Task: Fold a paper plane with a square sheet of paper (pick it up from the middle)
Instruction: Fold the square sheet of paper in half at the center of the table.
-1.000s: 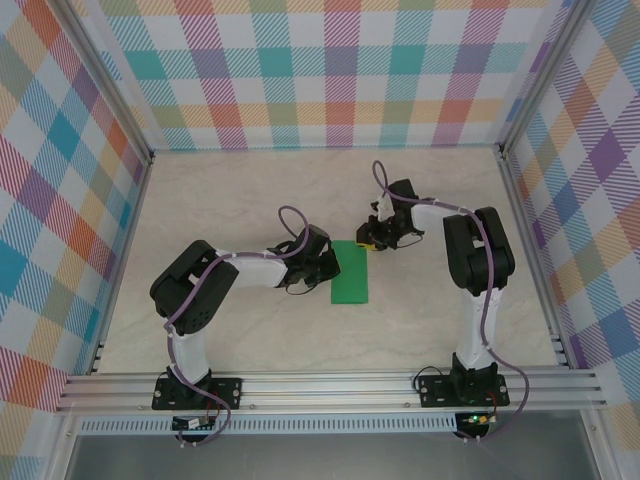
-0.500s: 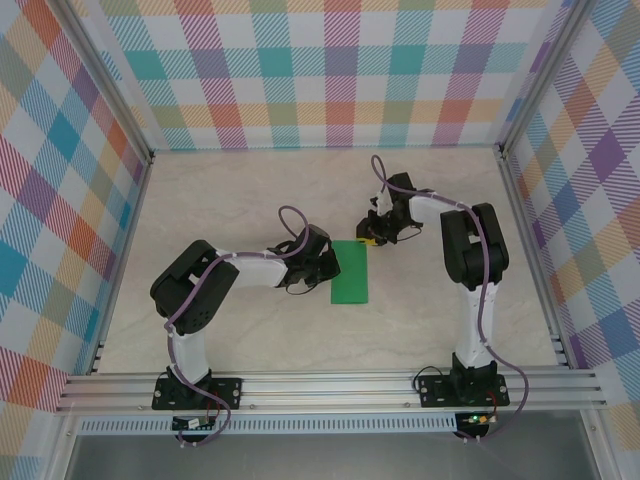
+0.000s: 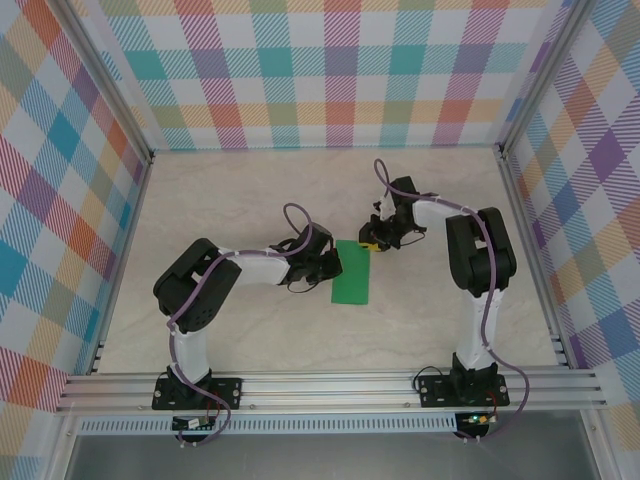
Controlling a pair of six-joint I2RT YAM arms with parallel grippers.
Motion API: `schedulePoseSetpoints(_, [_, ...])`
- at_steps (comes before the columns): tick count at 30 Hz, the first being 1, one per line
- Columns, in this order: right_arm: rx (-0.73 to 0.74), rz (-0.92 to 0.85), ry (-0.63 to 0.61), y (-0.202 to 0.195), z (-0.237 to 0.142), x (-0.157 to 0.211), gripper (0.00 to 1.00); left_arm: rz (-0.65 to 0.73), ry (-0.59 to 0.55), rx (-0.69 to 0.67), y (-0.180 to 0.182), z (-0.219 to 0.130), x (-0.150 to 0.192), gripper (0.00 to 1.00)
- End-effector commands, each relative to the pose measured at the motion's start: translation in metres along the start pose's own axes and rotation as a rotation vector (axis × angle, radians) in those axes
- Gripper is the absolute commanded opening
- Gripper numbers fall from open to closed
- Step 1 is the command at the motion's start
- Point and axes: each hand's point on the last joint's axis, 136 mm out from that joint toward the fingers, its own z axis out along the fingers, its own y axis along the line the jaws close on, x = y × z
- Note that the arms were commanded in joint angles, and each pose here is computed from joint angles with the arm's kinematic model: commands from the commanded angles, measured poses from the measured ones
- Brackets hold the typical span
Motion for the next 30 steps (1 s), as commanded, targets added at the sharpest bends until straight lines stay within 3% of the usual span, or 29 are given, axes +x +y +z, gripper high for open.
schedulePoseSetpoints(1, [-0.003,-0.015,-0.006,0.01,-0.009,0.002,0.24,-0.013,0.154,-0.196,0.066,0.018,0.047,0.0])
schedulePoseSetpoints(12, [0.026,0.055,0.02,-0.019,0.017,-0.007,0.24,-0.004,0.171,-0.233,0.078,0.011,0.055,0.0])
schedulePoseSetpoints(18, [0.026,0.044,0.018,-0.014,0.01,-0.012,0.25,-0.008,0.168,-0.251,0.079,0.008,0.054,0.0])
schedulePoseSetpoints(21, [-0.059,0.014,-0.011,0.005,-0.002,-0.019,0.25,-0.004,0.161,-0.252,0.077,0.006,0.052,0.0])
schedulePoseSetpoints(25, [-0.083,0.026,-0.039,0.003,-0.013,-0.026,0.25,-0.01,0.158,-0.25,0.074,0.005,0.05,0.0])
schedulePoseSetpoints(30, [-0.04,0.054,-0.024,-0.019,0.0,-0.023,0.24,-0.004,0.151,-0.241,0.07,0.004,0.048,0.0])
